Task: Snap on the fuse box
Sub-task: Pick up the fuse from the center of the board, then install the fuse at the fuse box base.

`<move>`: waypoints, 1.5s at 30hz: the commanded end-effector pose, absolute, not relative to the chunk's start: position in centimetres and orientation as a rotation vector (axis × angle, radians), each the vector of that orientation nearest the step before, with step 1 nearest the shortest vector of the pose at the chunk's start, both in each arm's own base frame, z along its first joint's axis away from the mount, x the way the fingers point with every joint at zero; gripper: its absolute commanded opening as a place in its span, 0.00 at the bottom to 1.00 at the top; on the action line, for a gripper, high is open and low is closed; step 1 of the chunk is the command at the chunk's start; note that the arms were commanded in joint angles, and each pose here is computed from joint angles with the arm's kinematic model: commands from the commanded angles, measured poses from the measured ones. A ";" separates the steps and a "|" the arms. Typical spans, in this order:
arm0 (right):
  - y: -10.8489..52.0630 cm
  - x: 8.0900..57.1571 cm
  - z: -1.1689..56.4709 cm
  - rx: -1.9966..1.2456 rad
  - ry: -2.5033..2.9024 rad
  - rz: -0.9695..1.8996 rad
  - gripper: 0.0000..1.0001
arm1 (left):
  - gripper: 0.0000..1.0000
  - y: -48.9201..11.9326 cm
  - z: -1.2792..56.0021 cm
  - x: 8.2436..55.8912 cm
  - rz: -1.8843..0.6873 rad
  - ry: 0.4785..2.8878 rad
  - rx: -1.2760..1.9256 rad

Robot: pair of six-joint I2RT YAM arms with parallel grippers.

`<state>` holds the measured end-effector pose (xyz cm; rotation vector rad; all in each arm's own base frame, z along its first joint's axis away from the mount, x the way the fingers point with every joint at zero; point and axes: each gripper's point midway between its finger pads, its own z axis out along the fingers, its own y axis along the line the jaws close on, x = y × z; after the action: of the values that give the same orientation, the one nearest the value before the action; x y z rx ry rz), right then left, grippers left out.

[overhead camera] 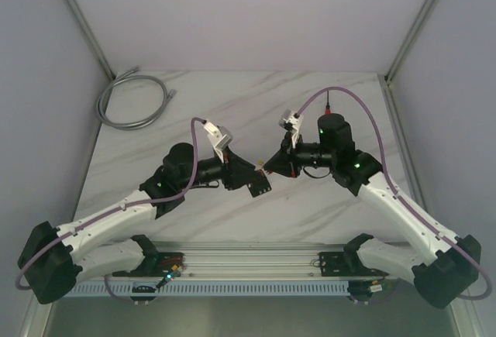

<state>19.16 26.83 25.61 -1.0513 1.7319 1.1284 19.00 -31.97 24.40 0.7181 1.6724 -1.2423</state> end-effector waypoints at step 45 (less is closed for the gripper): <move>25.8 25.8 5.4 -0.598 2.316 0.184 0.00 | 1.00 -22.6 9.7 25.6 -0.798 2.242 -0.188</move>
<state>25.32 25.77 6.03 -0.6310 2.3261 0.2183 25.90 -22.57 10.15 -0.1783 2.2171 -0.7847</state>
